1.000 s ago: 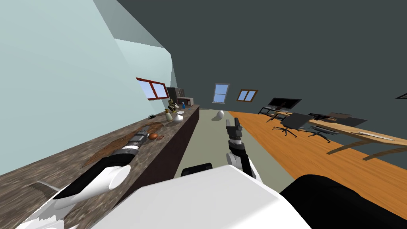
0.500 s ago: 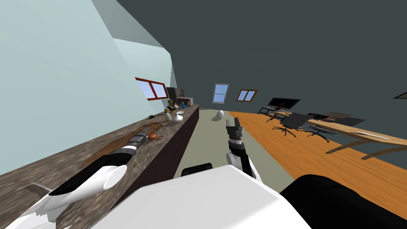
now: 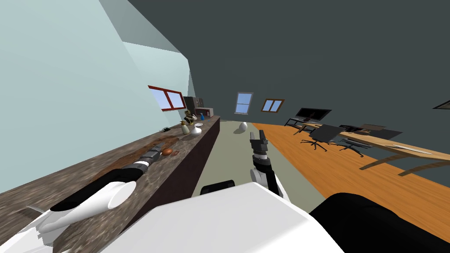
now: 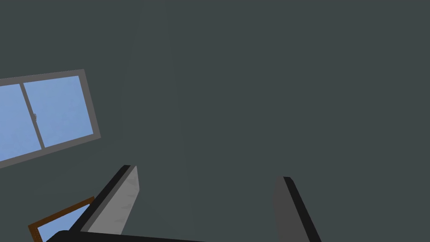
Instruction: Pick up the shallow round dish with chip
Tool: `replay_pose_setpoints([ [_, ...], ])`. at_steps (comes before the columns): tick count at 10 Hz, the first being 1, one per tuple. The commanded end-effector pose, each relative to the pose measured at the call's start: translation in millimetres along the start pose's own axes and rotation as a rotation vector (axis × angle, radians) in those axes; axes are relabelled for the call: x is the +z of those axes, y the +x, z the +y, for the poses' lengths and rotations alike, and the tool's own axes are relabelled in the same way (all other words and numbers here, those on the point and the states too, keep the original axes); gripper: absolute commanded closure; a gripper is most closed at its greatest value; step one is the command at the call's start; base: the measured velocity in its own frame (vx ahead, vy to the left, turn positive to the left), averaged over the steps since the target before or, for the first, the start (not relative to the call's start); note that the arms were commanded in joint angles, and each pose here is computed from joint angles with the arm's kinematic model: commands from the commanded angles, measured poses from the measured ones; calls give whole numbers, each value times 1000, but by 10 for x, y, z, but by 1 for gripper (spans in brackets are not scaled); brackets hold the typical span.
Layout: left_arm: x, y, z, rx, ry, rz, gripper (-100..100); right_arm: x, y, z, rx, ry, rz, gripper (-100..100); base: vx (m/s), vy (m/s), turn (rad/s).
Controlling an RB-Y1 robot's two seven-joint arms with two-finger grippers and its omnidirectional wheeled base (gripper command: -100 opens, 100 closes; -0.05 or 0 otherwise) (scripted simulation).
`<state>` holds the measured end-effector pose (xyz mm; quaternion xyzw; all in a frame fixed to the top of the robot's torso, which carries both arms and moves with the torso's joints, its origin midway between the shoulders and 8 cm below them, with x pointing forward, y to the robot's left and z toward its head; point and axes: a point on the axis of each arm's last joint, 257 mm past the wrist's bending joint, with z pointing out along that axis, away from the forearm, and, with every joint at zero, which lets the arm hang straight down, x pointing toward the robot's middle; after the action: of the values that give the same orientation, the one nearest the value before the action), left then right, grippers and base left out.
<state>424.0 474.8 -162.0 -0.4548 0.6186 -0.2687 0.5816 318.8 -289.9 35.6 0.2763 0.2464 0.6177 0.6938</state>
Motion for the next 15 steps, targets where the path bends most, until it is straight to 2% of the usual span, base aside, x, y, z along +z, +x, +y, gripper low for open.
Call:
replay_pose_setpoints([
  [1, -1, 23, 95, 1, -38, 15, -100, 0, 0, 0, 0, 0, 0, 0, 10, -6, 0],
  [3, 4, 14, 234, 9, -99, 41, -100, 0, 0, 0, 0, 0, 0, 0, 25, -11, -7],
  [4, 2, 22, 253, 9, -106, 44, -100, 0, 0, 0, 0, 0, 0, 0, 17, -6, 3],
  [8, -14, 12, 466, 19, -206, 94, -100, 0, 0, 0, 0, 0, 0, 0, 34, -6, -4],
  [15, -122, 96, 800, 26, -362, 174, -100, 0, 0, 0, 0, 0, 0, 0, 41, -1, -1],
])
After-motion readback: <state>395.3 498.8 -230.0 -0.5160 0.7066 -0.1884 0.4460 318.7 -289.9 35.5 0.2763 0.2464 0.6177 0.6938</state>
